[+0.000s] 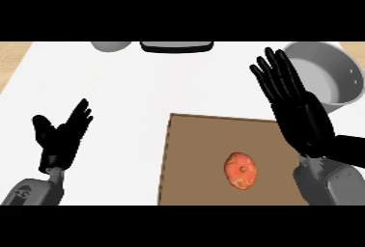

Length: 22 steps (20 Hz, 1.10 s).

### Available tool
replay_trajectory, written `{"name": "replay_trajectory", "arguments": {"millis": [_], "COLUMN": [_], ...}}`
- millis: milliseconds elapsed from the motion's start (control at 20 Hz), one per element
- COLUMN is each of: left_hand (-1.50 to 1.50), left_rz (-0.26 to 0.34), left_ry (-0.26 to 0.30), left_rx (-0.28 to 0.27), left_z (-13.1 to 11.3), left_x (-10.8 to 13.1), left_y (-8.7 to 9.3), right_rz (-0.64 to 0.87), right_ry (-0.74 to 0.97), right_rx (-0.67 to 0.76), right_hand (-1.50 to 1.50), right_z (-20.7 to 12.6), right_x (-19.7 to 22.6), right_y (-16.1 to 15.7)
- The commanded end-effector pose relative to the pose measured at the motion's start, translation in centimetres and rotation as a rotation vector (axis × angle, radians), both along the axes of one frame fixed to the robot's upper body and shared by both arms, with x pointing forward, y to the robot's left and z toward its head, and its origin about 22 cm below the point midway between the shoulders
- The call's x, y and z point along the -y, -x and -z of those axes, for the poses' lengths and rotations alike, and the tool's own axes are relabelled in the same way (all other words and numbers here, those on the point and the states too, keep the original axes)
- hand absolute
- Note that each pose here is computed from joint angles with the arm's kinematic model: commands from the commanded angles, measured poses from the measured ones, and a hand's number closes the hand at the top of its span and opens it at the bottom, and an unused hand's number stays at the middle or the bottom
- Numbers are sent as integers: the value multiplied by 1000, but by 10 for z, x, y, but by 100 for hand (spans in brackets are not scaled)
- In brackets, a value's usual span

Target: Pick the squash from the tray and place it in the pot

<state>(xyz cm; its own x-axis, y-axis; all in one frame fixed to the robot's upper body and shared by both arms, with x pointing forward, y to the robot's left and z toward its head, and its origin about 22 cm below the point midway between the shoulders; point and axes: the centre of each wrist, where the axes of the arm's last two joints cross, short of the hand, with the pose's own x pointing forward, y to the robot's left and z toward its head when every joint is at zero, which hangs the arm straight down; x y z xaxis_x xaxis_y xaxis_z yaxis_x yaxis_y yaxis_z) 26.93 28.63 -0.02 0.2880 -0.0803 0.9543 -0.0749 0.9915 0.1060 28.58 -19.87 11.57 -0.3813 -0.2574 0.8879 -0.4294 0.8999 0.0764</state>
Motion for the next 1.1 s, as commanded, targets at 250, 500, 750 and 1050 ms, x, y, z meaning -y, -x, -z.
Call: {"name": "replay_trajectory", "arguments": {"millis": [250,500,750,1050], "left_hand": [0,0,0,0], "left_rz": [-147,-141,-112,-63], "left_ry": [-310,-301,-319,-319], "left_rx": [111,56,73,109], "left_z": [-20,-9,-9,-18], "left_x": [-66,-69,-71,-48], "left_y": [16,32,47,33], "right_rz": [770,1085,1164,1084], "right_ry": [210,790,695,862], "right_rx": [-740,-290,-277,-435], "right_hand": [150,-150,-150,-150], "right_z": [124,103,111,73], "right_x": [115,160,87,62], "right_y": [74,98,164,186]}}
